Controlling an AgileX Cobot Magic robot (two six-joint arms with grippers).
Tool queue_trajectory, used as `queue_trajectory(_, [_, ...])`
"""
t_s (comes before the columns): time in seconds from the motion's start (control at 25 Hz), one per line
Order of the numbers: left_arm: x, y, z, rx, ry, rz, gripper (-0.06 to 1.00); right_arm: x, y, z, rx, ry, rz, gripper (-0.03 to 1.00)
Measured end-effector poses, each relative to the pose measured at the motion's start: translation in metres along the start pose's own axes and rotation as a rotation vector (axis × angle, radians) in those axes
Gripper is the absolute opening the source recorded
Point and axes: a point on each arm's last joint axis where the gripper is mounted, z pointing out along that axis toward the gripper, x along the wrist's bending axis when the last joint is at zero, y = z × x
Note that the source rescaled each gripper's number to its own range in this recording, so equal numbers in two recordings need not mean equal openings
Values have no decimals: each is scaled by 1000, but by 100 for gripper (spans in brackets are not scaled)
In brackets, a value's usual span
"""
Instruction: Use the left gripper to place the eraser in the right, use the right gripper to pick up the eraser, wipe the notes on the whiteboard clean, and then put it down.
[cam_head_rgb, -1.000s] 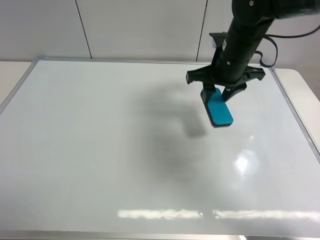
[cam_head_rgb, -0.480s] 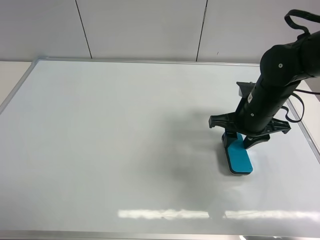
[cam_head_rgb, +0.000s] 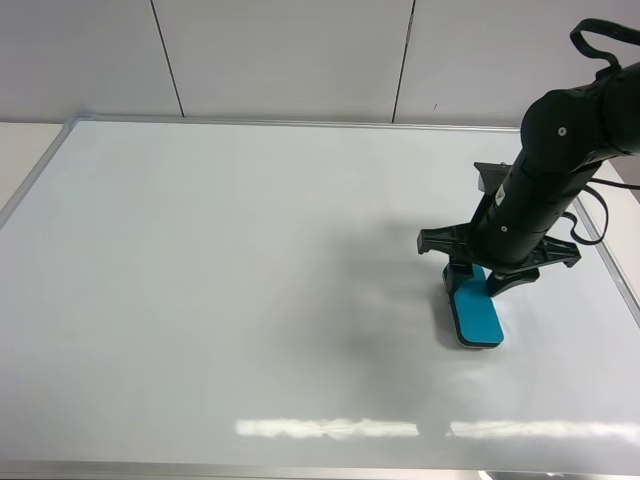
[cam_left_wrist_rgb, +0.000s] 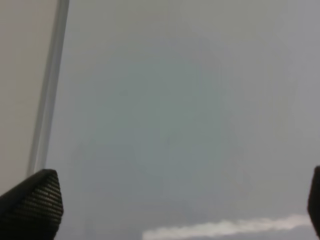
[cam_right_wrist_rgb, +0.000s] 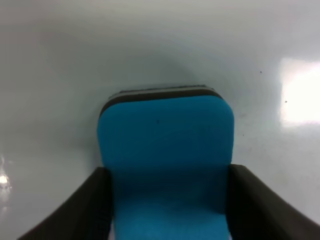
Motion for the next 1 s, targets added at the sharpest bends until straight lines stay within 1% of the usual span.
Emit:
queue_trajectory(0.04, [0, 0, 0, 0, 0, 0, 100, 0, 0, 0, -5, 2, -2, 32])
queue_trajectory(0.08, [0, 0, 0, 0, 0, 0, 100, 0, 1, 0, -13, 6, -2, 52])
queue_trajectory(0.12, [0, 0, 0, 0, 0, 0, 100, 1, 2, 0, -19, 9, -3, 68])
queue_trajectory(0.16, [0, 0, 0, 0, 0, 0, 100, 1, 2, 0, -23, 11, -3, 79])
queue_trajectory(0.2, [0, 0, 0, 0, 0, 0, 100, 1, 2, 0, -27, 13, -4, 88])
queue_trajectory(0.24, [0, 0, 0, 0, 0, 0, 100, 1, 3, 0, -32, 15, -4, 93])
queue_trajectory(0.32, [0, 0, 0, 0, 0, 0, 100, 2, 3, 0, -40, 19, -8, 97])
queue_trajectory(0.44, [0, 0, 0, 0, 0, 0, 100, 2, 4, -7, -64, 31, -9, 99])
queue_trajectory(0.52, [0, 0, 0, 0, 0, 0, 100, 1, 5, -19, -110, 51, -7, 100])
queue_trajectory(0.6, [0, 0, 0, 0, 0, 0, 100, -5, 8, -34, -168, 70, -1, 100])
queue_trajectory(0.72, [0, 0, 0, 0, 0, 0, 100, -22, 12, -61, -260, 85, 18, 100])
queue_trajectory(0.88, [0, 0, 0, 0, 0, 0, 100, -55, 9, -106, -406, 85, 61, 100])
queue_trajectory(0.92, [0, 0, 0, 0, 0, 0, 100, -64, 6, -116, -434, 78, 76, 100])
queue_trajectory(0.96, [0, 0, 0, 0, 0, 0, 100, -64, 6, -116, -434, 78, 76, 100])
queue_trajectory(1.0, [0, 0, 0, 0, 0, 0, 100, -72, 2, -127, -466, 72, 93, 100])
